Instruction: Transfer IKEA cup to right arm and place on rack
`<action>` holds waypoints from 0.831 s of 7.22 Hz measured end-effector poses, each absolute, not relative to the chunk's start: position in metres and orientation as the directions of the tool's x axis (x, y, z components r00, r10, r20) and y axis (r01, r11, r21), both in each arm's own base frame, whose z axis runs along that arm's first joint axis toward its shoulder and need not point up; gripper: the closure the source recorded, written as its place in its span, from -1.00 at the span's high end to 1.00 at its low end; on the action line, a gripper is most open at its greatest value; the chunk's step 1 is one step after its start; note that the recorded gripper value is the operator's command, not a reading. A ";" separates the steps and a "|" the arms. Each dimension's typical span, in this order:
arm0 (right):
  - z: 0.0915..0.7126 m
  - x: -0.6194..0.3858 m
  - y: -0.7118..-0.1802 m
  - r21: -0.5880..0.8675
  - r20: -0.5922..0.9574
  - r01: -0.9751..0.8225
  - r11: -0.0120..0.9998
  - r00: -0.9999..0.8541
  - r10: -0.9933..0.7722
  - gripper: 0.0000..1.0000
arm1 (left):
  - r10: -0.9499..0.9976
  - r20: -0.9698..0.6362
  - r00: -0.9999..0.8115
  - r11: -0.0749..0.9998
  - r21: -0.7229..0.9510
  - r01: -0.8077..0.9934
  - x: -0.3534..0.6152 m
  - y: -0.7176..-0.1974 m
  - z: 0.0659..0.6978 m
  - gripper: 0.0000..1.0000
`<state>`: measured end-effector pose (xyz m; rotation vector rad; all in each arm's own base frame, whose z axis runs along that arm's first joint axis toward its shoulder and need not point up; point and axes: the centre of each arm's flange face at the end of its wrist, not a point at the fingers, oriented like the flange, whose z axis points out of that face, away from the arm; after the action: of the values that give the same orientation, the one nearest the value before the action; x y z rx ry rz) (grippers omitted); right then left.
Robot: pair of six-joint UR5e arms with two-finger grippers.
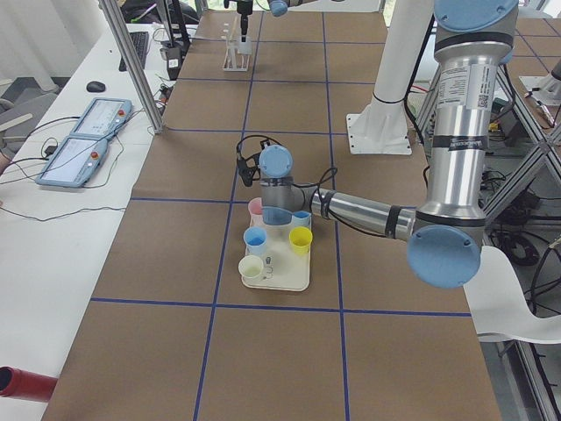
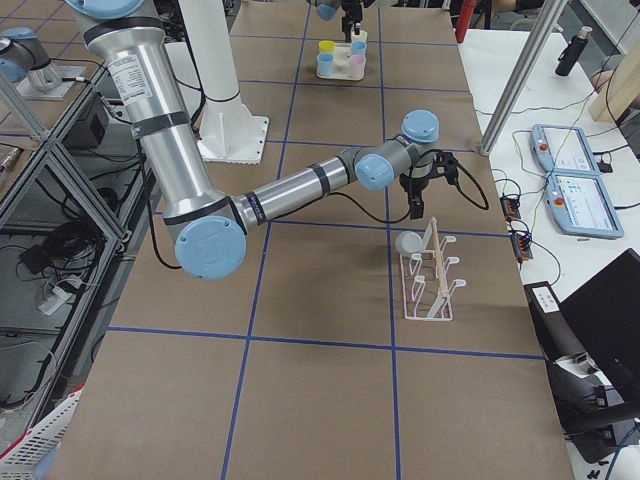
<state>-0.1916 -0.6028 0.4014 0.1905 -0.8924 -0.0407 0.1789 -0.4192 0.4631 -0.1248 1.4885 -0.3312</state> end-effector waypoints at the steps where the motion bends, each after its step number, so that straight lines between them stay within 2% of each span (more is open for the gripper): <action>1: 0.398 -0.197 -0.600 0.178 0.773 -0.045 0.983 0.624 -0.112 0.98 | -0.249 -0.962 0.112 0.962 -0.232 0.143 0.167 -0.403 0.496 1.00; 3: 0.396 -0.206 -0.597 0.176 0.776 -0.038 0.984 0.620 -0.115 0.98 | -0.185 -0.958 0.219 0.973 -0.148 0.175 0.146 -0.385 0.542 1.00; 6: 0.395 -0.210 -0.595 0.177 0.776 -0.033 0.984 0.619 -0.119 0.98 | -0.180 -0.919 0.352 0.964 -0.094 0.248 0.134 -0.384 0.575 1.00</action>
<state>-0.2096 -0.5950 0.3952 0.1812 -0.9033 -0.0497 0.1336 -0.3841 0.5748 0.0648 1.1797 -0.2770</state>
